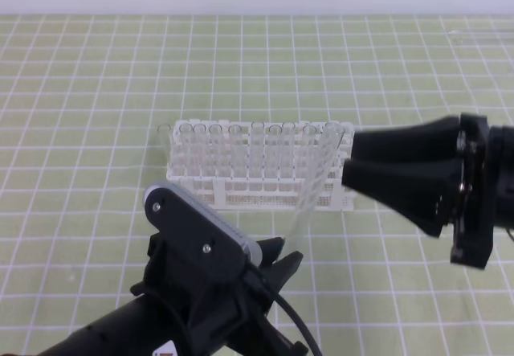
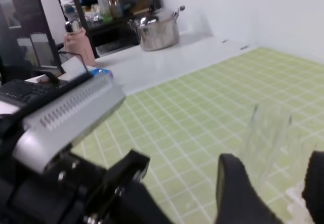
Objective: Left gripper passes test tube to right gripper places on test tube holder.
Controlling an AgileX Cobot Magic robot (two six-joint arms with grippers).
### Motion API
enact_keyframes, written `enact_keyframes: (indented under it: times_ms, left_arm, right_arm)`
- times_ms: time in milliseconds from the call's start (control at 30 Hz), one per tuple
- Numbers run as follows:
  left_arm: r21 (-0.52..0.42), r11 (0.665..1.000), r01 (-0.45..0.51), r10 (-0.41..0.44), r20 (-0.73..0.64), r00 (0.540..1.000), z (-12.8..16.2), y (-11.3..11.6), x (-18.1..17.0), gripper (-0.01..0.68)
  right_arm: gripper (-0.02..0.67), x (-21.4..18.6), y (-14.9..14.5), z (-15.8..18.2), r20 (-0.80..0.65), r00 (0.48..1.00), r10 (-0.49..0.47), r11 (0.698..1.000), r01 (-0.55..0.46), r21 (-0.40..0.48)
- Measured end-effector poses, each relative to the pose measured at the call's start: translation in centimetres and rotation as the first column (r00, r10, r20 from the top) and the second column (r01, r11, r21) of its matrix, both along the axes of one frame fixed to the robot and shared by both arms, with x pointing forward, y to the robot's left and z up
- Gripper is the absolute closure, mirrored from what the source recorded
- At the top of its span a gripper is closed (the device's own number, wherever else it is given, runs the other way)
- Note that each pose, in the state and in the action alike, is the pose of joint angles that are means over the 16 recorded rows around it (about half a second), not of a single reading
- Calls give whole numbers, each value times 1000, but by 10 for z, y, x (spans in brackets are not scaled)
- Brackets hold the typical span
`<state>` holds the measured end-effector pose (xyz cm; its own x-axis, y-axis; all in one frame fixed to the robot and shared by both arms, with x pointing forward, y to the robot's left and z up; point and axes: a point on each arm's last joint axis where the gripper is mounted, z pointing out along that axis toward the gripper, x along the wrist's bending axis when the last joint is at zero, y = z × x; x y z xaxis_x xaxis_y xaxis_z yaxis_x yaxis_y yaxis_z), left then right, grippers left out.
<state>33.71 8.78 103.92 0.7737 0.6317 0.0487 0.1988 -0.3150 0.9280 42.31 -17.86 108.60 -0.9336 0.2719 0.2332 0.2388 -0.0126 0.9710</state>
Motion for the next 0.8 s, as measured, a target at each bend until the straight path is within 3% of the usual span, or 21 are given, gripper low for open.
enact_keyframes:
  times_ms: [800]
  left_arm:
    - [-29,998,-47,47,12,999,7,0,4,622]
  right_arm:
    - [367,30,10,7,-44,996,76,996,-74,44]
